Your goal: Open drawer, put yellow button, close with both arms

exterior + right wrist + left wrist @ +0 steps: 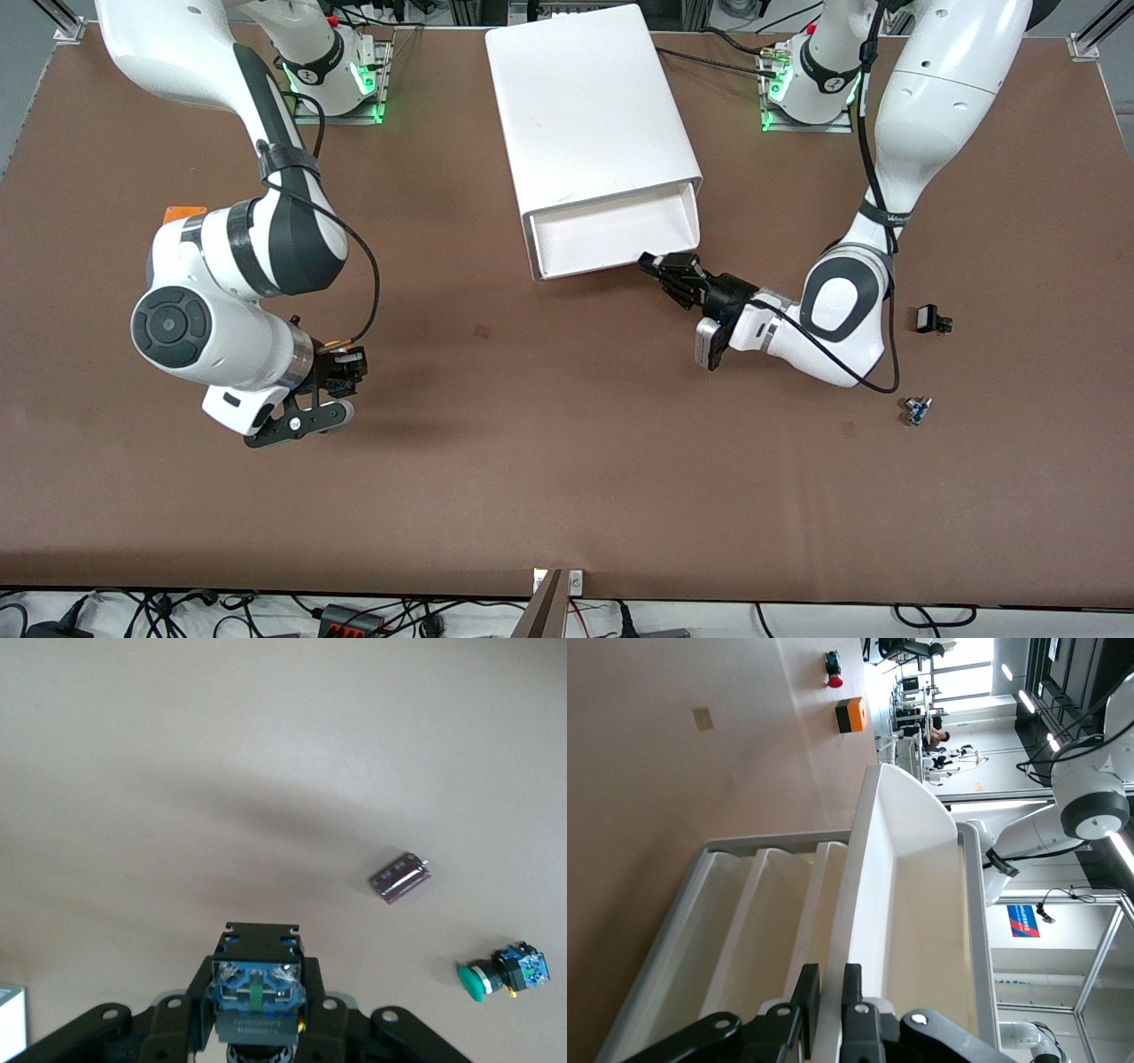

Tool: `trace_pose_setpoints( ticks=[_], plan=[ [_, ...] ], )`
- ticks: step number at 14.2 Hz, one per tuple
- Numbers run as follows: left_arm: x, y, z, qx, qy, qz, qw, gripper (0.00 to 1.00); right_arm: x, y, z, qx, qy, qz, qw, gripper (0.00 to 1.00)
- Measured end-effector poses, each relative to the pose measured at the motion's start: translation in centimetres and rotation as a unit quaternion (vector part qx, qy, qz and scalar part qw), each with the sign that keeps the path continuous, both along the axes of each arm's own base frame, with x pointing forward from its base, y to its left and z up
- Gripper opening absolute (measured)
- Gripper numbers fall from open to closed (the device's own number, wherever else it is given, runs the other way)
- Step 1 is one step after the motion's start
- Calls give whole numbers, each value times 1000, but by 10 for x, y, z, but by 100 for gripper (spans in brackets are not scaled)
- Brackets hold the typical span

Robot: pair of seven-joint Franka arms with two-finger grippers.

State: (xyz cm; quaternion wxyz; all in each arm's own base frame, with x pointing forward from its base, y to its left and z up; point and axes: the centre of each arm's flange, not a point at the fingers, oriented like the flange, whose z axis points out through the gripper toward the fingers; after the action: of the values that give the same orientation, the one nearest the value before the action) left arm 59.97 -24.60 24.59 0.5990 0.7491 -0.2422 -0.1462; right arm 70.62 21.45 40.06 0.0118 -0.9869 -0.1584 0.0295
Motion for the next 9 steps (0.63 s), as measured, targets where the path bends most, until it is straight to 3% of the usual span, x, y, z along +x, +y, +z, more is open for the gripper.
trace_pose_setpoints(
  ticks=[2,3,6,9],
  plan=[
    [10,7,3,4,-10,5,1000,14,-8,30,12,3,-8,10,1000,41],
    [12,8,3,7,-13,5,1000,19,-13,46,19,6,-14,10,1000,41],
    [15,13,-3,21,-13,8,1000,49,-38,95,47,11,-24,-7,1000,41],
    [27,27,10,59,15,28,998,77,-67,151,70,22,-37,-20,999,41]
  ],
)
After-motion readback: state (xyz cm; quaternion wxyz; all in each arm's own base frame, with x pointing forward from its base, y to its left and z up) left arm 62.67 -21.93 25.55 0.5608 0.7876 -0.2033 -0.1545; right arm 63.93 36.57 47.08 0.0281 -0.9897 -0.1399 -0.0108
